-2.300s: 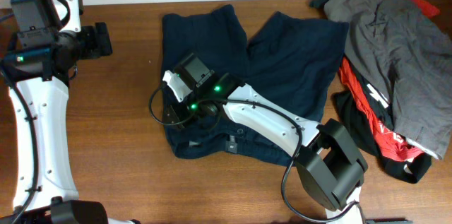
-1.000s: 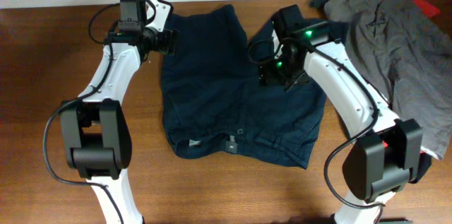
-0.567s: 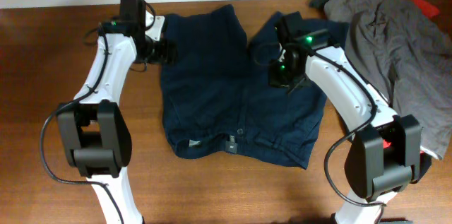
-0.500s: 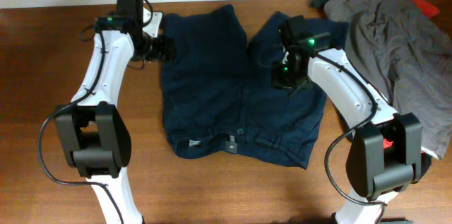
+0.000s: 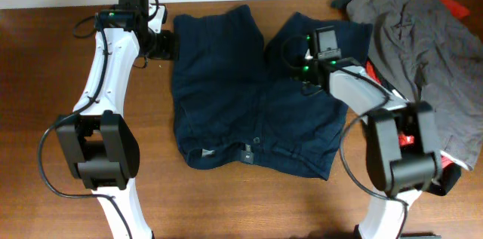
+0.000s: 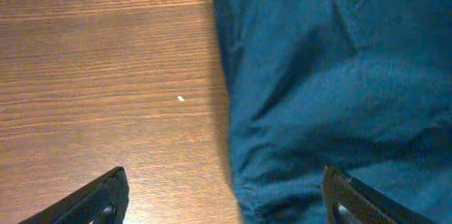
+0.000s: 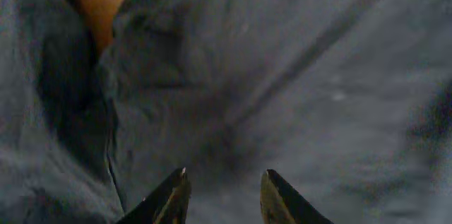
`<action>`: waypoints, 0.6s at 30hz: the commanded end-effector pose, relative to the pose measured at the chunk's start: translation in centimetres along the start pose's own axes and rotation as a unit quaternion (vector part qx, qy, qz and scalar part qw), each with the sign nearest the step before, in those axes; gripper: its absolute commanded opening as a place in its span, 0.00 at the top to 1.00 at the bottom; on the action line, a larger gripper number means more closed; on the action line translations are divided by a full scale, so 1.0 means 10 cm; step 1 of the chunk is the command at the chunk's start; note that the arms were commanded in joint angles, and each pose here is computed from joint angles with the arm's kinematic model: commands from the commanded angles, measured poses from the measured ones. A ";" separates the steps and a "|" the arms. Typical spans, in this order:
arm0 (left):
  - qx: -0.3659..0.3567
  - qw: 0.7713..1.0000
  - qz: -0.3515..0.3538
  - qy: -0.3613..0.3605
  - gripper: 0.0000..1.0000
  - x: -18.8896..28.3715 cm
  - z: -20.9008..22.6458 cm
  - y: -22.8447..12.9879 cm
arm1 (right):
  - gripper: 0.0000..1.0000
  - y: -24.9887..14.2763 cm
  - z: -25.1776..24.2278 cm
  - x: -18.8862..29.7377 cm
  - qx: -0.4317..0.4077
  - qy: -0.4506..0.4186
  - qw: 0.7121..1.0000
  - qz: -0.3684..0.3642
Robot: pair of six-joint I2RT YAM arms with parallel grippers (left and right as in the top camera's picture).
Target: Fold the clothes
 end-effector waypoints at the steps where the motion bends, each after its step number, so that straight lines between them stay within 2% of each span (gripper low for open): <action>1: -0.001 1.000 -0.022 0.018 0.13 0.13 0.05 0.09 | 0.62 -0.22 0.05 -0.29 -0.068 0.000 0.997 0.025; 5: -0.001 0.999 -0.029 0.028 0.13 0.13 0.08 0.11 | 0.62 -0.28 0.08 -0.46 -0.074 0.003 0.997 0.023; 6: -0.001 0.999 -0.032 0.038 0.08 0.13 0.11 0.12 | 0.62 -0.27 0.11 -0.51 -0.090 0.009 0.996 0.015; 8: 0.000 0.998 -0.035 0.059 0.06 0.14 0.17 0.13 | 0.62 -0.24 0.21 -0.57 -0.099 0.024 0.995 0.001; 12: 0.006 0.994 -0.042 0.102 0.03 0.16 0.33 0.15 | 0.62 -0.33 0.63 -0.66 -0.069 0.073 0.995 -0.001; 18: 0.025 0.992 -0.043 0.116 0.02 0.18 0.54 0.18 | 0.63 -0.64 1.40 -0.60 0.018 0.143 0.989 0.035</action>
Point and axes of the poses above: each gripper's point midway between its finger pads, its own x axis back along the fingers, its own z axis along the line the jaws close on, y = z × x, the point moved 4 cm from there along x, back along the fingers, and after that the axes turned 13 degrees about x, right-handed, at the moved point
